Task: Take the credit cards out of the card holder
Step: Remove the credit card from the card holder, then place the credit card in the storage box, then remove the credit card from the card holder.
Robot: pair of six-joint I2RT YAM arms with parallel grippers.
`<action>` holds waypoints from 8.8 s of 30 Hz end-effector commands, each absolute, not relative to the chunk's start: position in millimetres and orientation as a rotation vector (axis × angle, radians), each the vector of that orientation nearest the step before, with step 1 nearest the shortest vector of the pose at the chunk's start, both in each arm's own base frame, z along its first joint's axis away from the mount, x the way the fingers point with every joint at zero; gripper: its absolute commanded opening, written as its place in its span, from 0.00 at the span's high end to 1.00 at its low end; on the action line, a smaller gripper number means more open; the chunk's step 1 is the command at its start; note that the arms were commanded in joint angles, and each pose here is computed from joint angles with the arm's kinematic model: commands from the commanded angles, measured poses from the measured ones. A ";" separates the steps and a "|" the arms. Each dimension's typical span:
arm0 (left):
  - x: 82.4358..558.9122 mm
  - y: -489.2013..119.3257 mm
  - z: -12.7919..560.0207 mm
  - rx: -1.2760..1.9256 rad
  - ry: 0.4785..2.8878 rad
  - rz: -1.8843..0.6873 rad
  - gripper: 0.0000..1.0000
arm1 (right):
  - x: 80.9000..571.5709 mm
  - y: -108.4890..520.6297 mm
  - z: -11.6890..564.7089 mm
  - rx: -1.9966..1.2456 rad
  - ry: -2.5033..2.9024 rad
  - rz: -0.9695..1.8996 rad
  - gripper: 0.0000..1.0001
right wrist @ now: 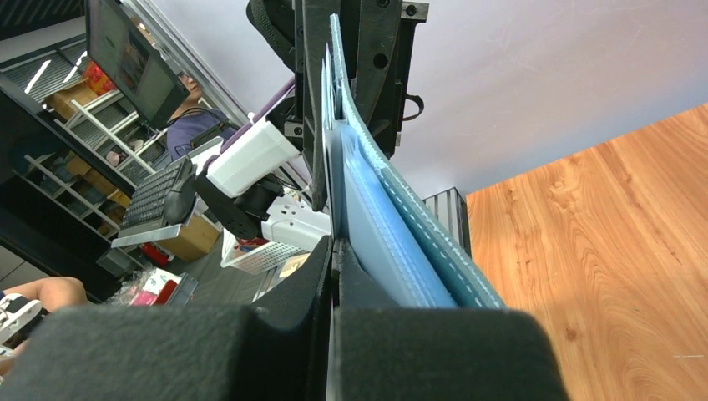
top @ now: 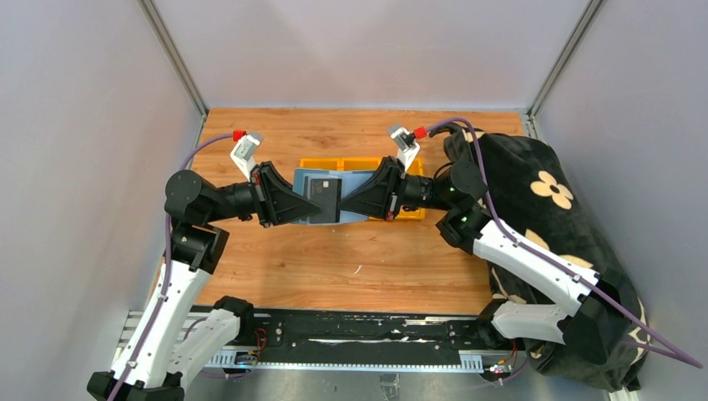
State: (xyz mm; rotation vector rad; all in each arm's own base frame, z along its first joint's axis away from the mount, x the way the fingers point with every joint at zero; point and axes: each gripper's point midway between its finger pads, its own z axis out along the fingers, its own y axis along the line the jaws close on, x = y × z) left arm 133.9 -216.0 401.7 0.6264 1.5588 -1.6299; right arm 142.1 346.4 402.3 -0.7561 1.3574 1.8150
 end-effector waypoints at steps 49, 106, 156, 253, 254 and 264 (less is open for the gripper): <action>131.0 -209.8 417.9 0.685 1.501 -1.482 1.00 | 134.0 335.4 441.3 -0.851 1.361 1.700 0.47; 111.6 -210.7 434.3 0.682 1.432 -1.630 0.86 | 125.9 351.6 411.5 -0.735 1.221 1.914 1.00; 119.9 -208.9 431.8 0.691 1.455 -1.529 0.93 | 139.7 327.4 405.9 -0.736 1.300 1.818 1.00; 117.1 -198.9 389.8 0.888 1.541 -1.287 1.00 | 120.6 366.2 389.8 -1.117 1.445 1.720 0.72; 118.0 -198.5 390.9 0.885 1.538 -1.277 1.00 | 119.4 366.6 387.2 -1.131 1.459 1.721 0.80; 131.0 -186.4 367.8 0.913 1.576 -1.070 0.53 | 151.4 368.4 378.0 -0.961 1.637 1.573 1.00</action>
